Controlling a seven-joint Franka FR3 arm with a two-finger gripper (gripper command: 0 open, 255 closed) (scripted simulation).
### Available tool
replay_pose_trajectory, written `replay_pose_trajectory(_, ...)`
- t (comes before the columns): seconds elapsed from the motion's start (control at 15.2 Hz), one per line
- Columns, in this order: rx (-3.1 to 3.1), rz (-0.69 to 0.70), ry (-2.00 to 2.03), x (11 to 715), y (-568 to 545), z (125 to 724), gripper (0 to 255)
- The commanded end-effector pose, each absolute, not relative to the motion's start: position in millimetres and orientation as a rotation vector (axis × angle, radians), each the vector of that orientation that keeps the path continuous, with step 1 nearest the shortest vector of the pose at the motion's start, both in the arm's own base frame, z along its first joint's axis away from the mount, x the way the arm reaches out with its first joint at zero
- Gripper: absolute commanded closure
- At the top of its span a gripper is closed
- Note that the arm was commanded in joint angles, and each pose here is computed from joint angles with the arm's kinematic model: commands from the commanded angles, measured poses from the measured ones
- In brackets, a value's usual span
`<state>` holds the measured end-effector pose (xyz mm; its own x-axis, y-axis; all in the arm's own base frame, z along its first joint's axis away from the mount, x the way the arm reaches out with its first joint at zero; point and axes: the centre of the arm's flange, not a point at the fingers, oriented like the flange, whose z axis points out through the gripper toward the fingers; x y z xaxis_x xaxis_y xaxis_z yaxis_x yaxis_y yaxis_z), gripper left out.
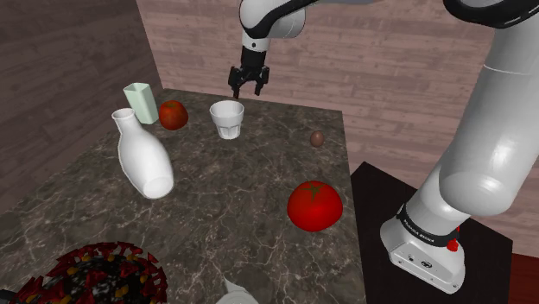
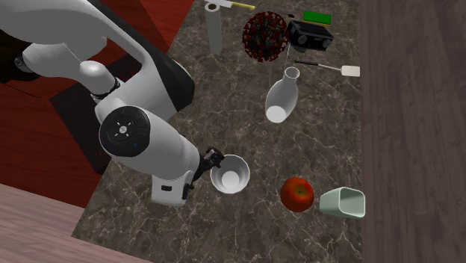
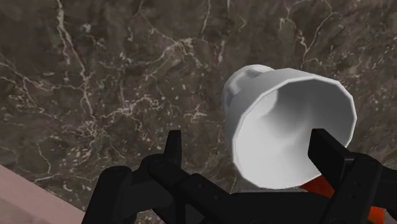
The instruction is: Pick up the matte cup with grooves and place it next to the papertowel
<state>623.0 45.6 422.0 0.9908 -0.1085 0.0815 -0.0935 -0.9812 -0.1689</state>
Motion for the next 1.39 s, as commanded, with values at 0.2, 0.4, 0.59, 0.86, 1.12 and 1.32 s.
replay_pose_trajectory(0.2, -2.962, -0.124, 0.163, 658.5, 47.8, 392.6, 0)
replay_pose_trajectory(0.4, -2.962, -0.124, 0.163, 659.9, 50.4, 377.1, 0)
replay_pose_trajectory(0.59, -2.962, -0.124, 0.163, 661.7, 53.5, 358.6, 0)
replay_pose_trajectory(0.86, -2.962, -0.124, 0.163, 661.7, 53.5, 358.6, 0)
replay_pose_trajectory(1.12, -2.962, -0.123, 0.163, 661.7, 53.5, 358.6, 0)
replay_pose_trajectory(1.32, -2.962, -0.123, 0.163, 661.7, 53.5, 358.6, 255)
